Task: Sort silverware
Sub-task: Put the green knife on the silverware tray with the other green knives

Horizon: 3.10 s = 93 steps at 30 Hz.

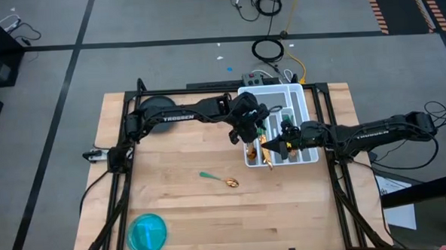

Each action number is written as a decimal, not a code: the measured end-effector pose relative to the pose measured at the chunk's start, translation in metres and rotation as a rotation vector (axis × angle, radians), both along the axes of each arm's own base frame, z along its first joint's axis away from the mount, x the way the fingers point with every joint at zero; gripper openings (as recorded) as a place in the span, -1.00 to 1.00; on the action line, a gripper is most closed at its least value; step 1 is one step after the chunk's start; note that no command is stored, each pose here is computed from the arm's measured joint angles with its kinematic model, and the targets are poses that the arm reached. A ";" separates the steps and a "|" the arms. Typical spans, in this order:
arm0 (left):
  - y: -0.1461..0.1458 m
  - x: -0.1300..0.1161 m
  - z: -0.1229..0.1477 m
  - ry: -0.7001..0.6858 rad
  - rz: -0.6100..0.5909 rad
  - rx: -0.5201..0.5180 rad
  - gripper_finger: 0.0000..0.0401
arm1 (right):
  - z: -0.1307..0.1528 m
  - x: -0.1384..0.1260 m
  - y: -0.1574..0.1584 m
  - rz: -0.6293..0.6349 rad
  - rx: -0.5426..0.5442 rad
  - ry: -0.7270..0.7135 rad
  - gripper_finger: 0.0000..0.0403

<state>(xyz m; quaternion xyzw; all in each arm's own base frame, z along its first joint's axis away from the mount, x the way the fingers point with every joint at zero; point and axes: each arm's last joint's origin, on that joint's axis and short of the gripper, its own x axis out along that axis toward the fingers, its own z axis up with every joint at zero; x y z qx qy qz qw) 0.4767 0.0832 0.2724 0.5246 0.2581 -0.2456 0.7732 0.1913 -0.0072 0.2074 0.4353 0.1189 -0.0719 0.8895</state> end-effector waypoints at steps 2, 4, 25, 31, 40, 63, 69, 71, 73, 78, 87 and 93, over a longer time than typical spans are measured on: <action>-0.006 0.001 0.000 0.005 -0.015 0.091 -0.27 | 0.000 0.000 0.000 -0.002 0.008 0.003 -1.00; -0.011 0.002 -0.001 0.014 -0.029 0.162 -0.27 | -0.001 0.000 0.001 -0.001 0.008 0.005 -1.00; -0.024 -0.003 -0.007 0.134 0.088 0.301 -0.27 | -0.013 -0.005 -0.010 -0.089 0.022 0.136 -1.00; -0.025 0.003 -0.001 0.049 0.109 0.316 -0.27 | -0.014 -0.006 -0.012 -0.083 0.023 0.155 -1.00; -0.027 -0.017 0.047 -0.062 0.205 0.128 -0.27 | -0.016 -0.007 -0.012 -0.083 0.015 0.177 -1.00; -0.032 -0.198 0.179 -0.181 0.405 -0.594 -0.28 | -0.005 -0.010 -0.048 -0.116 -0.025 0.038 -1.00; -0.043 -0.225 0.165 -0.320 0.368 -0.684 -0.28 | -0.005 -0.017 -0.060 -0.109 0.004 -0.112 -1.00; -0.044 -0.232 0.155 -0.367 0.370 -0.713 -0.28 | -0.008 -0.020 -0.062 -0.112 0.030 -0.156 -1.00; -0.046 -0.239 0.143 -0.413 0.389 -0.738 -0.28 | -0.013 -0.024 -0.063 -0.119 0.062 -0.194 -1.00; -0.048 -0.249 0.112 -0.519 0.468 -0.770 -0.28 | -0.018 -0.033 -0.063 -0.133 0.107 -0.295 -1.00; -0.056 -0.247 0.073 -0.524 0.504 -0.856 -0.28 | -0.022 -0.039 -0.071 -0.091 0.184 -0.286 -1.00; -0.064 -0.245 0.062 -0.508 0.528 -0.848 -0.28 | -0.027 -0.040 -0.078 -0.113 0.202 -0.265 -1.00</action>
